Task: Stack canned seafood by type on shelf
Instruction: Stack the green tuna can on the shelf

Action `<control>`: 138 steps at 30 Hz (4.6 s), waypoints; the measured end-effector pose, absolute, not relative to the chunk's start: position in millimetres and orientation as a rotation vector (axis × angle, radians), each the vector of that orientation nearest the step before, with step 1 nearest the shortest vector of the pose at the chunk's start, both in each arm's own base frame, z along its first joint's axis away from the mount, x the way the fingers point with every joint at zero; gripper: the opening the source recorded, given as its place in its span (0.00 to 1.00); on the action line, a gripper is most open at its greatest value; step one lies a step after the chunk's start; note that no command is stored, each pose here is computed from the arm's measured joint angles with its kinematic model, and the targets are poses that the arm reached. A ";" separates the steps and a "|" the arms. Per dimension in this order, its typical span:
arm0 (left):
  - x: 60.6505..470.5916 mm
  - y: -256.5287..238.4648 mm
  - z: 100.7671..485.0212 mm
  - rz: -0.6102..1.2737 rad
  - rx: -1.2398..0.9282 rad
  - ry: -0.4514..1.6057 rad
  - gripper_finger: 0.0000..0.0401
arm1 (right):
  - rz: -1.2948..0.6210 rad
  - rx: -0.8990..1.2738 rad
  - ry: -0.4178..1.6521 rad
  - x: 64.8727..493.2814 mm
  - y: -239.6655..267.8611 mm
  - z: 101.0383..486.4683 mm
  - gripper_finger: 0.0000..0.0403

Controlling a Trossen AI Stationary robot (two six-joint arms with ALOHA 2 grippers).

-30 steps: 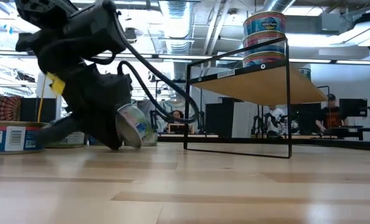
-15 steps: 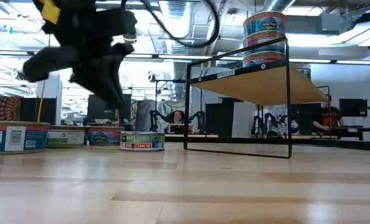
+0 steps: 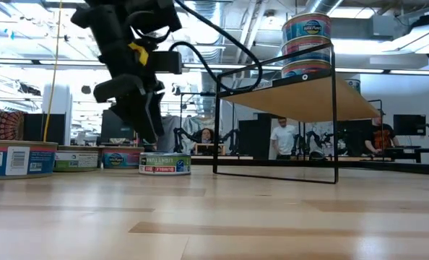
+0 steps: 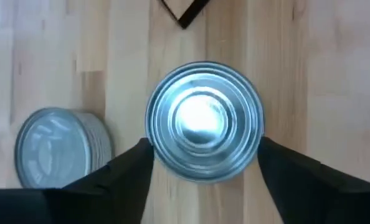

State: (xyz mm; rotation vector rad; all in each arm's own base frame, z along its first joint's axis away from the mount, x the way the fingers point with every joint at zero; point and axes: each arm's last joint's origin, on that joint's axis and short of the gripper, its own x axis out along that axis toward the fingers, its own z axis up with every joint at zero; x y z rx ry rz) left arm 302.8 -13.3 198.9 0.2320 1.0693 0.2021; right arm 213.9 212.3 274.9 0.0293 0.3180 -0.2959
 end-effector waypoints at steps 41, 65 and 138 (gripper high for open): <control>280.7 56.5 173.3 0.248 0.325 1.025 0.52 | -0.255 -0.064 0.605 364.6 179.5 175.3 0.81; 291.3 -7.6 174.2 0.120 0.516 0.881 0.52 | -0.265 0.022 0.823 357.3 163.5 159.1 0.81; 267.4 -77.9 180.0 -0.001 0.172 0.956 0.52 | -0.121 0.060 0.660 366.8 193.6 160.1 0.81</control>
